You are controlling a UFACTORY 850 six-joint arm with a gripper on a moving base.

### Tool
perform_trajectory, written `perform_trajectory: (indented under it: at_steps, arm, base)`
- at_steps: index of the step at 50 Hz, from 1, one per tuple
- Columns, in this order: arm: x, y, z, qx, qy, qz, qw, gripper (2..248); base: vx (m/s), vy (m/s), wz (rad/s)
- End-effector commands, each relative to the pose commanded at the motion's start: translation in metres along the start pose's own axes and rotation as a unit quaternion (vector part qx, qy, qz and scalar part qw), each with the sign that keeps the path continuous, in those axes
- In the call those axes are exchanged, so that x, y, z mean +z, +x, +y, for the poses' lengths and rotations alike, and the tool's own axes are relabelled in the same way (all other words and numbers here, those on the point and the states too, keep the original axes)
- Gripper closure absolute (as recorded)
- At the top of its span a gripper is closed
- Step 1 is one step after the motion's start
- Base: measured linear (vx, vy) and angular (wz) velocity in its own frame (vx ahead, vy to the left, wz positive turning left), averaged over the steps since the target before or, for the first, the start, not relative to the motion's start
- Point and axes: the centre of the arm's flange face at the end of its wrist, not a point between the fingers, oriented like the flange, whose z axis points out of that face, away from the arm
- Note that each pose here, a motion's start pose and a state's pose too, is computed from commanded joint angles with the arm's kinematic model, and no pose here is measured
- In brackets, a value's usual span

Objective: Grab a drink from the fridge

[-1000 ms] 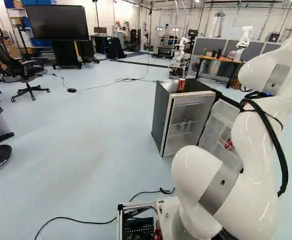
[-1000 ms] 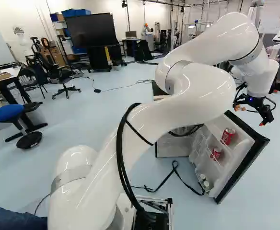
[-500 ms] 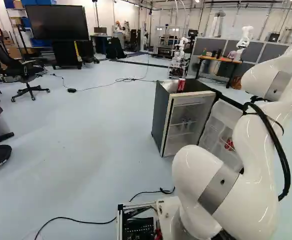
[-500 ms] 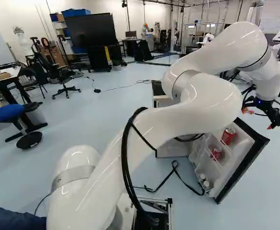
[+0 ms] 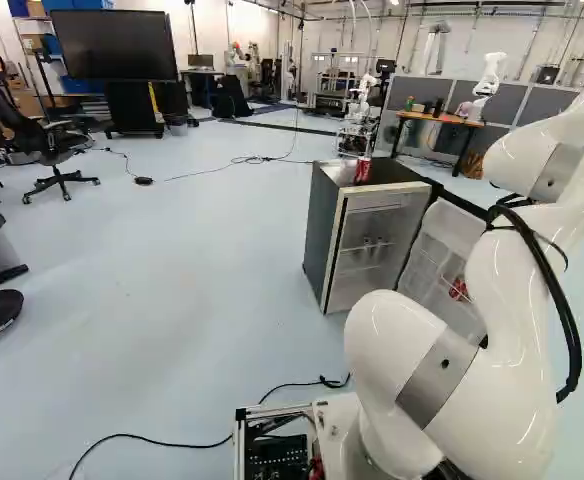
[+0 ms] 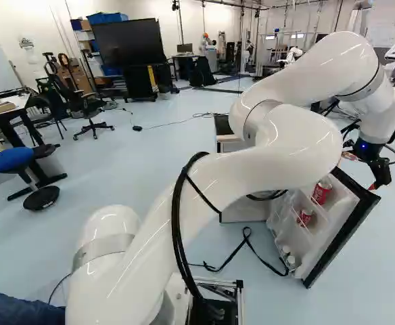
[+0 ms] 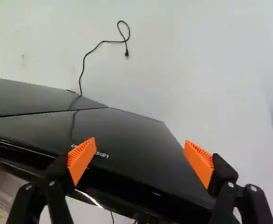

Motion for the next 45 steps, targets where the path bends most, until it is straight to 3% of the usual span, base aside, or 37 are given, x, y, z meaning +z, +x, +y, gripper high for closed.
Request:
perform_trajectory:
  at_steps: [18,45]
  arm:
    - [-0.001,-0.012,0.000,0.000,0.000,-0.067,0.9978,3]
    - [-0.002,-0.018,0.001,0.001,0.000,-0.079,0.9969,3]
  base:
    - [0.000,0.000,0.000]
    - [0.000,0.000,0.000]
